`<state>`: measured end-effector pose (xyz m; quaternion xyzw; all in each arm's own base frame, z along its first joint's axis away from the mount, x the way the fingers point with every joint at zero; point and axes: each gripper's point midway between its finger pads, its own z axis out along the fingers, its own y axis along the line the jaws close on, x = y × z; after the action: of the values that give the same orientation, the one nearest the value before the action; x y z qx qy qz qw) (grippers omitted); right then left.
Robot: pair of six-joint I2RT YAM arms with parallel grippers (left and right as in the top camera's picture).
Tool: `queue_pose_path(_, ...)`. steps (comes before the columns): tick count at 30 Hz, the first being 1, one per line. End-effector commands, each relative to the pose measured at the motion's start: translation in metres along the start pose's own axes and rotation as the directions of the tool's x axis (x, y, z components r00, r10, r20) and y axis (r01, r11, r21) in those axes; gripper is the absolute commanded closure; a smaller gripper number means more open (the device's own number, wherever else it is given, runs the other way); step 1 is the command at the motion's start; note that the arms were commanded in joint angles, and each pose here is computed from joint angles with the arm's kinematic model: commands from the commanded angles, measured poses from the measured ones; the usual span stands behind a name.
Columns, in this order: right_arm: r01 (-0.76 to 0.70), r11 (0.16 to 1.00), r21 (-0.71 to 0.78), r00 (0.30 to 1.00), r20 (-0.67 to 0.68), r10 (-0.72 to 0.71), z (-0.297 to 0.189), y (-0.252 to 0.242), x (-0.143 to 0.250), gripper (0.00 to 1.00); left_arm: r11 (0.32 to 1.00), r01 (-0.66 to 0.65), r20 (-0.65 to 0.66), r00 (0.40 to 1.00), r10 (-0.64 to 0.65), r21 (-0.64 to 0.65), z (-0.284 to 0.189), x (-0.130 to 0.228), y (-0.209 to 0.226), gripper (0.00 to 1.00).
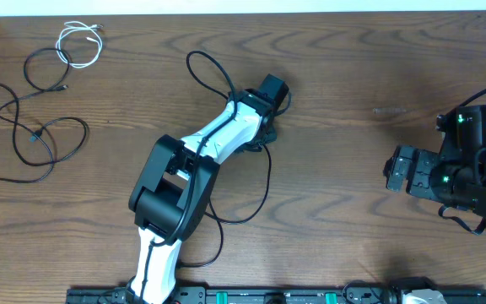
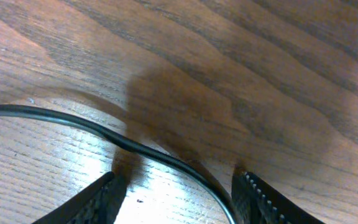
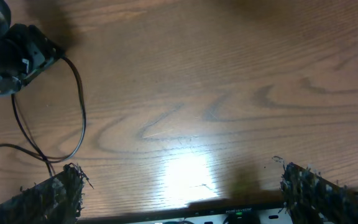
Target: Untangle cables
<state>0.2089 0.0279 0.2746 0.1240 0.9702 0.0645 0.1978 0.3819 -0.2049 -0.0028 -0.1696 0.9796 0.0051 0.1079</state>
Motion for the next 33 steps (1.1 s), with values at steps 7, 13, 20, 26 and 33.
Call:
queue_pose_path(7, -0.012, 1.0, 0.006, 1.0, 0.006, 0.012, -0.001, -0.002, -0.001, 0.01, 0.993, -0.047, -0.105, 0.994, 0.036, -0.107, 0.038, 0.027, 0.025, 0.87)
queue_pose_path(13, -0.012, 1.0, 0.006, 1.0, 0.006, 0.012, -0.001, -0.002, -0.001, 0.01, 0.993, -0.056, -0.123, 0.992, 0.043, -0.103, 0.036, 0.03, 0.025, 0.92)
queue_pose_path(20, -0.012, 1.0, 0.006, 1.0, 0.006, 0.012, -0.001, -0.002, -0.001, 0.01, 0.998, -0.037, -0.107, 0.994, 0.032, -0.048, 0.021, 0.021, 0.018, 0.43)
queue_pose_path(26, -0.012, 1.0, 0.006, 1.0, 0.006, 0.012, -0.001, -0.002, -0.001, 0.01, 0.998, -0.05, -0.089, 0.995, 0.047, -0.031, 0.024, 0.005, 0.024, 0.16)
queue_pose_path(33, -0.012, 1.0, 0.006, 1.0, 0.006, 0.012, -0.001, -0.002, -0.001, 0.01, 0.999, -0.039, -0.055, 0.998, 0.038, -0.019, 0.029, -0.01, 0.026, 0.29)
